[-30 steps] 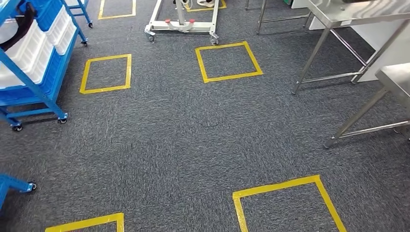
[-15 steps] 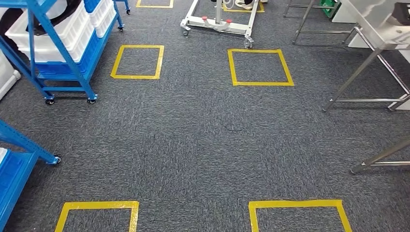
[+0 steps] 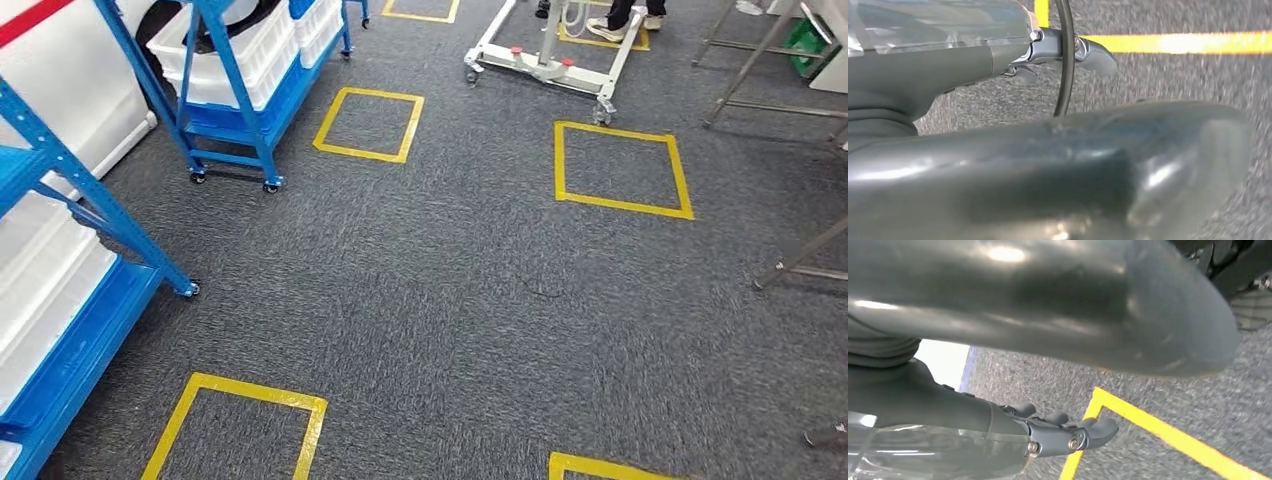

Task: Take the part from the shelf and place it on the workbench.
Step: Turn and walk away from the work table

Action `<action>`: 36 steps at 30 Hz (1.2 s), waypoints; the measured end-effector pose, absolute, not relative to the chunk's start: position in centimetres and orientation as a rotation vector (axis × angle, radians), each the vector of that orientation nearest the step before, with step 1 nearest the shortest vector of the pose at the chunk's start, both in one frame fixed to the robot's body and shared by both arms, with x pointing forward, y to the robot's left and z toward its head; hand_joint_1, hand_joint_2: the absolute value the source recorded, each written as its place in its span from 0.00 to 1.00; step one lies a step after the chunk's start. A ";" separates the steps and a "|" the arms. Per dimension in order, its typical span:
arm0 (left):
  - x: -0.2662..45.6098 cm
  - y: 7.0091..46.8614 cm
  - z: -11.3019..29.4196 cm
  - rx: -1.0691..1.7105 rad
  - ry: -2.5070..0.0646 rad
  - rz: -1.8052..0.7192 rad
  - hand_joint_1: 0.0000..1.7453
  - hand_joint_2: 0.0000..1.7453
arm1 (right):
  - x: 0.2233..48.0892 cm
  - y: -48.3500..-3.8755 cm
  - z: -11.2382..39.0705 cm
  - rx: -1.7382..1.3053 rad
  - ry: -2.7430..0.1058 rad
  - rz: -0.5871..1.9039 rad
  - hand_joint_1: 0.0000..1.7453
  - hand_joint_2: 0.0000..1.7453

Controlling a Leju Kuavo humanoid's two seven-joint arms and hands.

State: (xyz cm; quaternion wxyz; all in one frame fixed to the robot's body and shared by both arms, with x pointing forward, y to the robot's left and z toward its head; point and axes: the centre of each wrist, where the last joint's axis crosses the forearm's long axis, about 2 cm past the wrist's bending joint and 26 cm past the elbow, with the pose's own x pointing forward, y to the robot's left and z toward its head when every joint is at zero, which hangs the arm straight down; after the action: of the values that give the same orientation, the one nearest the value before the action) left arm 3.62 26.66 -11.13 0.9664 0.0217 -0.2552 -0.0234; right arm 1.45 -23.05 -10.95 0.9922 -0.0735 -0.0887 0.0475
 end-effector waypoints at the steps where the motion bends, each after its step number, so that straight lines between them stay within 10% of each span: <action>1: 3.6 26.7 -11.1 0.045 -0.515 -0.048 0.00 0.00 | 1.5 -23.0 -10.9 -0.147 -0.178 0.093 0.00 0.00; 36: 3.3 32.5 -11.1 0.161 -0.541 -0.082 0.00 0.00 | 3.2 -21.5 -10.6 -0.086 -0.483 0.077 0.00 0.00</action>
State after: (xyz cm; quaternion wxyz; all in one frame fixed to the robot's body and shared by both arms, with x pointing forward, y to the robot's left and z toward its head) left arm 3.28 32.49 -11.10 0.9596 0.0795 -0.2669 -0.0403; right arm 3.23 -21.51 -10.63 0.9693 -0.0424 -0.2391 0.0383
